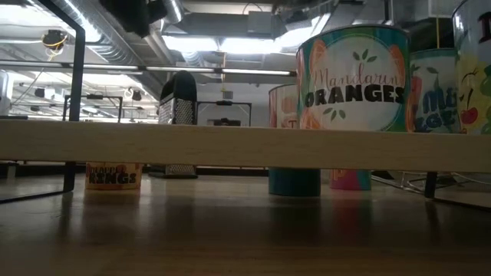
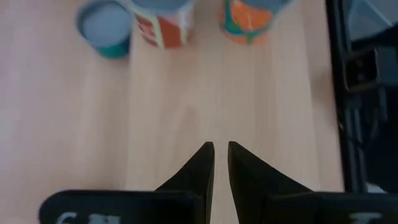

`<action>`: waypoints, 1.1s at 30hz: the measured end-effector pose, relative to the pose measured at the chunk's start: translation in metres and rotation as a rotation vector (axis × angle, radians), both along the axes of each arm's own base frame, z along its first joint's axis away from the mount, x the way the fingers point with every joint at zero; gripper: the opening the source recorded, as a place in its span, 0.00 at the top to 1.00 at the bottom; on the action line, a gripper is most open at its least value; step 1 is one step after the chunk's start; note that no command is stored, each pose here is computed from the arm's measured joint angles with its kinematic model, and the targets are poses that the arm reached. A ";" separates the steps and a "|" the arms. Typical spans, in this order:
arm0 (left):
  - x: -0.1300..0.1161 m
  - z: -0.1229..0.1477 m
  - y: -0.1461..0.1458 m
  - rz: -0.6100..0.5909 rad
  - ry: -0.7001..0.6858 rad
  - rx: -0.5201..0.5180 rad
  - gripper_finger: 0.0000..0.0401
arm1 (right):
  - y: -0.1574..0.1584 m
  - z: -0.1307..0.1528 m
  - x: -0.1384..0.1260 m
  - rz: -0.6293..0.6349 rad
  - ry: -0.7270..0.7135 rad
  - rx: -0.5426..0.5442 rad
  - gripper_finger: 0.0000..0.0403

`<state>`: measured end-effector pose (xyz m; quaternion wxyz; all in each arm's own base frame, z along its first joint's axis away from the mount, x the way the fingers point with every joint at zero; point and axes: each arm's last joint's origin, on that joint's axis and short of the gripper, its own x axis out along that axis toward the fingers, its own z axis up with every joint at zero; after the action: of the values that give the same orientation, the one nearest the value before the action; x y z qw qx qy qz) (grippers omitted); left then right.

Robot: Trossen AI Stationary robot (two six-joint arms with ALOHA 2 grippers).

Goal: Pick and place cans onto a shelf
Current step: Put the canned chicken soup on the shelf

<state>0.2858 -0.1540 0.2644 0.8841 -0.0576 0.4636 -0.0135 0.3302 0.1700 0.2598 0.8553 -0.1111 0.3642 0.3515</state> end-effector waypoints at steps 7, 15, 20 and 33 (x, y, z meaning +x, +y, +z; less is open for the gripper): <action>0.009 0.002 0.014 0.099 -0.059 0.066 0.88 | -0.023 0.041 -0.017 -0.016 0.045 -0.043 0.82; 0.025 0.002 0.056 0.200 -0.056 0.103 0.73 | -0.076 0.089 -0.059 -0.101 -0.111 -0.068 0.82; 0.033 0.003 0.082 0.182 -0.055 0.179 0.72 | -0.116 0.075 -0.076 -0.311 -0.101 -0.132 0.82; 0.045 0.006 0.138 0.191 -0.082 0.302 0.72 | -0.188 0.007 -0.092 -0.804 0.170 -0.051 0.82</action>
<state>0.3313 -0.0160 0.2706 0.8980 0.0326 0.4166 0.1379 0.2383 -0.0179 0.2665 0.8883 0.0481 0.4566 -0.0119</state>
